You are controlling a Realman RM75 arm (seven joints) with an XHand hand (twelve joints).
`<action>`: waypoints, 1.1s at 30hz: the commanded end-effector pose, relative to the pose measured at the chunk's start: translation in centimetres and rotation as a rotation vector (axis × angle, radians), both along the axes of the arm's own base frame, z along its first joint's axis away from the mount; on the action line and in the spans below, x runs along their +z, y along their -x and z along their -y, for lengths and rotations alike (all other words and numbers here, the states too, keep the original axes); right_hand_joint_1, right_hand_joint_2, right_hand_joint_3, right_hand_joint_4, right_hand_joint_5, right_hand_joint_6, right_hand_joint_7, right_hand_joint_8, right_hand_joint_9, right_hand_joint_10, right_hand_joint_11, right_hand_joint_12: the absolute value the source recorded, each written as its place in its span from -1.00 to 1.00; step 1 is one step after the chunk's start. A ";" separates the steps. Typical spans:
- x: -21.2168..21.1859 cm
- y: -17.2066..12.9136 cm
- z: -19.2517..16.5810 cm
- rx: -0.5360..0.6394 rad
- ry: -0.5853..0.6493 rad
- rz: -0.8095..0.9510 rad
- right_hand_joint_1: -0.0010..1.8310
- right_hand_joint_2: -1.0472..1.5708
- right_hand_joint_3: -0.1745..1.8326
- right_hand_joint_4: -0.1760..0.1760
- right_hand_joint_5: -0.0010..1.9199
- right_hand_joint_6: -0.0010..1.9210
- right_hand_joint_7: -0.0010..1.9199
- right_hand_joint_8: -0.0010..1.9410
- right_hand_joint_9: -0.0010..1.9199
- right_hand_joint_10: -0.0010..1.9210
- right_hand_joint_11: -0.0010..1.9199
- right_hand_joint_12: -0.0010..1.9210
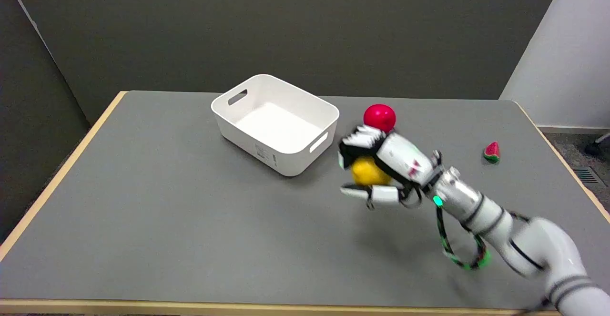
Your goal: Place the lemon into white box.
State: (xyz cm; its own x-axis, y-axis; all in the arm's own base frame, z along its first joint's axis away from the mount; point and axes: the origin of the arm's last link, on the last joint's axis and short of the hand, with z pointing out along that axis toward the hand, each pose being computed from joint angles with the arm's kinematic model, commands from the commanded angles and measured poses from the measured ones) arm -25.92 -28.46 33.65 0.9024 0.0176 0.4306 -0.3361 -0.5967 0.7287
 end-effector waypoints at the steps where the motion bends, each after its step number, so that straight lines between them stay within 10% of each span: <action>1: -6.8 -12.4 14.7 0.219 -0.165 -0.219 0.26 0.69 -0.48 -1.00 -0.39 0.67 -0.34 0.69 -0.20 0.93 -0.59 1.00; 12: -10.2 -10.7 23.9 -0.009 -0.040 -0.204 0.25 0.69 -0.48 -1.00 -0.39 0.68 -0.34 0.69 -0.20 0.92 -0.61 1.00; 22: -5.8 -6.3 25.4 -0.247 0.236 -0.120 0.24 0.73 -0.58 -1.00 -0.42 0.69 -0.36 0.70 -0.26 0.91 -0.72 1.00; 24: -4.6 -5.7 25.2 -0.308 0.269 0.005 0.36 0.68 -0.50 -0.13 -0.58 0.27 -0.33 0.66 -0.33 0.70 -0.89 1.00; 27: -3.6 -4.9 24.4 -0.356 0.269 0.120 -0.40 0.25 0.12 0.47 -0.96 -0.73 -0.96 -0.83 -0.96 -0.45 -0.99 0.10; 33: -1.5 -4.2 22.2 -0.395 0.249 0.332 -0.48 0.22 0.10 0.43 -0.98 -0.82 -1.00 -1.00 -1.00 -0.85 -1.00 -0.15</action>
State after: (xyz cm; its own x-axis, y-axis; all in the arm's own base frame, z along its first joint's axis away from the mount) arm -19.36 -51.04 27.87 0.9204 -0.0780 0.3832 -0.3756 -0.4488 0.8109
